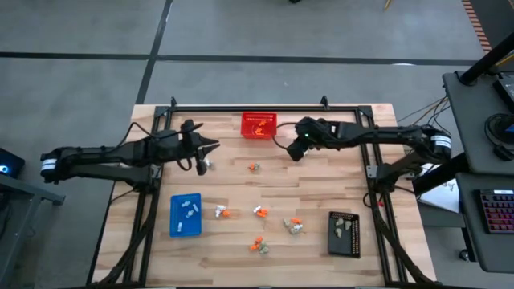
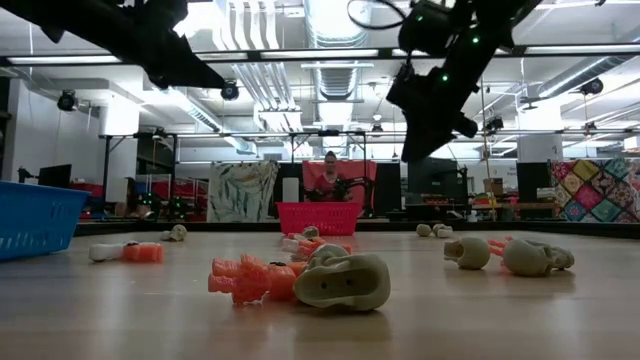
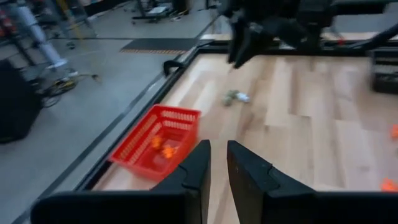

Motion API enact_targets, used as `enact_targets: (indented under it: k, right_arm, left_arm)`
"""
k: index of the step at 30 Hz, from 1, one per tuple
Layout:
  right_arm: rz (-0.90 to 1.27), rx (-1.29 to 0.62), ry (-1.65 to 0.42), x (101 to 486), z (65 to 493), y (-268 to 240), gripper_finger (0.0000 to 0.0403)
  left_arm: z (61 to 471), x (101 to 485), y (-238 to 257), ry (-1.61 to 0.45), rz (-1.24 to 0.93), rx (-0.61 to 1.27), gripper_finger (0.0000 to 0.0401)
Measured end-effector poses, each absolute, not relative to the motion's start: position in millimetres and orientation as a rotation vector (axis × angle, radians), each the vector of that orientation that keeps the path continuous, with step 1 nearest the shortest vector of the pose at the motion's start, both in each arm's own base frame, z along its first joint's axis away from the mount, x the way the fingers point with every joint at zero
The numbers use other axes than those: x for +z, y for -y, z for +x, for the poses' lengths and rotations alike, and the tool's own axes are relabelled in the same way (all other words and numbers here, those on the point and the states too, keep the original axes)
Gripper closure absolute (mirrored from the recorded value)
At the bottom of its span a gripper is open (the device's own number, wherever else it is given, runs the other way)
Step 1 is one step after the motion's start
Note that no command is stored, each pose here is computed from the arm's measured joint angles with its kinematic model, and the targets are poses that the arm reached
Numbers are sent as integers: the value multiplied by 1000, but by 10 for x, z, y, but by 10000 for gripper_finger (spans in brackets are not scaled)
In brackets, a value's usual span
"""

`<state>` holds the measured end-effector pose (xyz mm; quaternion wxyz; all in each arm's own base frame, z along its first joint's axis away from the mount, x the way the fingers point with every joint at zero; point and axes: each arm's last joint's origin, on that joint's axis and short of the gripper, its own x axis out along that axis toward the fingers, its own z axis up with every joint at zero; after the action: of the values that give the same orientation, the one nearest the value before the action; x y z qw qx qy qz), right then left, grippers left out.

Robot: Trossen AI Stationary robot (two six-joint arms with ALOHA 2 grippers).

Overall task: Sort Halloween decoration
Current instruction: Put the gray skull toy into the black bin

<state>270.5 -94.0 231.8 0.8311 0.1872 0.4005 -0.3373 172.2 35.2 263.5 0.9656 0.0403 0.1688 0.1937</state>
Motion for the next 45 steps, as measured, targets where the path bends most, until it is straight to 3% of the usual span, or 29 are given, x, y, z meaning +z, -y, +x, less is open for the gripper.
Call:
enact_targets:
  k: [10, 18, 22, 42, 45]
  right_arm:
    - [309, -706, -1266, 2141, 2840, 1142, 314]
    - [89, -232, -1422, 1962, 2955, 1256, 303]
    - [-29, -122, -1461, 1881, 2969, 1270, 291]
    - [-187, -191, -1451, 1834, 2986, 1499, 285]
    - [-225, -140, -1464, 1832, 2977, 1493, 302]
  left_arm:
    - [1786, 2569, -366, -379, 62, 408, 365]
    - [1818, 2534, -369, -400, 62, 407, 365]
    - [1824, 2526, -371, -405, 62, 406, 365]
    - [1825, 2526, -371, -405, 63, 406, 365]
    - [1825, 2526, -371, -407, 74, 404, 365]
